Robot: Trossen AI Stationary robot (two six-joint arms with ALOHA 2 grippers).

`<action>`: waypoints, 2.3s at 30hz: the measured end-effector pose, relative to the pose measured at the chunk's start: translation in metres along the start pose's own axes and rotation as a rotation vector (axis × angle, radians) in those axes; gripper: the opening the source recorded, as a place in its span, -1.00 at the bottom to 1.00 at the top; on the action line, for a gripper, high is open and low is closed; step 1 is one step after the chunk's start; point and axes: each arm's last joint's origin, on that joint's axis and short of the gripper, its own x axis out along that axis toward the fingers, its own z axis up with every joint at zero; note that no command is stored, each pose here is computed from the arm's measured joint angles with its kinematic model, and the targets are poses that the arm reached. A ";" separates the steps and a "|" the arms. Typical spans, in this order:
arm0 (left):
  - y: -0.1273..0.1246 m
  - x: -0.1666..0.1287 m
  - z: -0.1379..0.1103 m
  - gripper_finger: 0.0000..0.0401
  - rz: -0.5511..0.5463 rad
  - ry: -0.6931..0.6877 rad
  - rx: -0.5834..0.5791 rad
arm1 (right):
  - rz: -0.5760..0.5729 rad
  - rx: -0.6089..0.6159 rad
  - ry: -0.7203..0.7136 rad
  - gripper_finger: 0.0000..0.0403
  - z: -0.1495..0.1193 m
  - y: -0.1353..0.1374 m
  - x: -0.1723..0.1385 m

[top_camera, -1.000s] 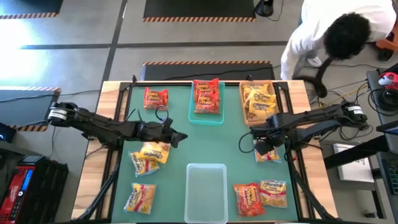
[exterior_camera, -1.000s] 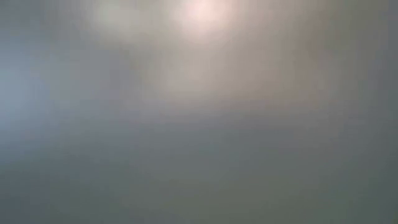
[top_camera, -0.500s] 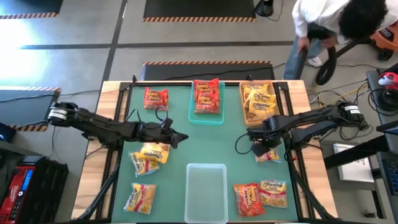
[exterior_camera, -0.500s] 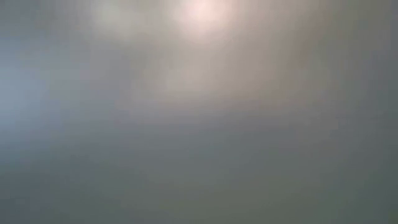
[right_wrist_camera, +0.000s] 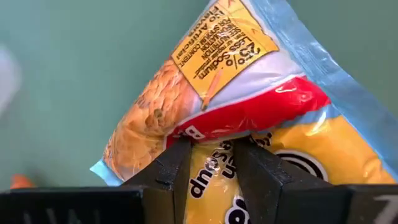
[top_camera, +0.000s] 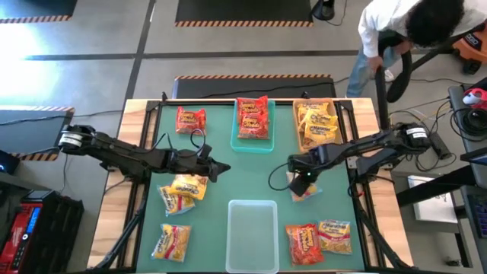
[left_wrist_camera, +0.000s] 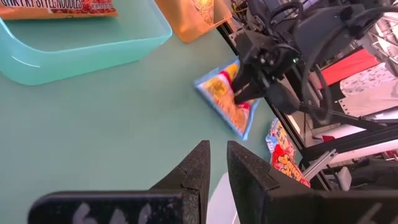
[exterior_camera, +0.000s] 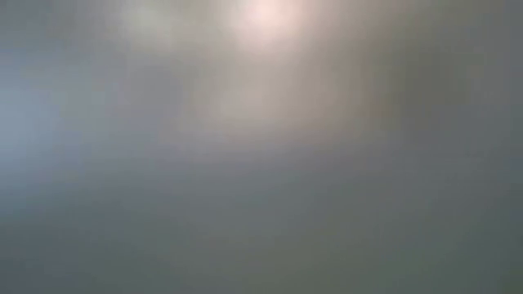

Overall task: Sort Maruchan noodles
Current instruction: Put the blue noodle pack into the transparent bin

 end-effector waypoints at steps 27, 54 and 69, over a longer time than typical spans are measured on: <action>-0.015 0.057 -0.011 -0.81 0.064 0.126 0.075 | 0.028 -0.504 -0.188 -0.57 0.058 0.072 -0.019; -0.007 0.110 -0.034 -0.81 0.170 0.214 0.130 | 0.123 -0.213 -0.408 -0.57 0.072 0.073 -0.001; 0.027 0.133 -0.048 -0.81 0.335 0.166 0.112 | 0.121 -0.267 -0.424 -0.57 0.069 0.074 -0.015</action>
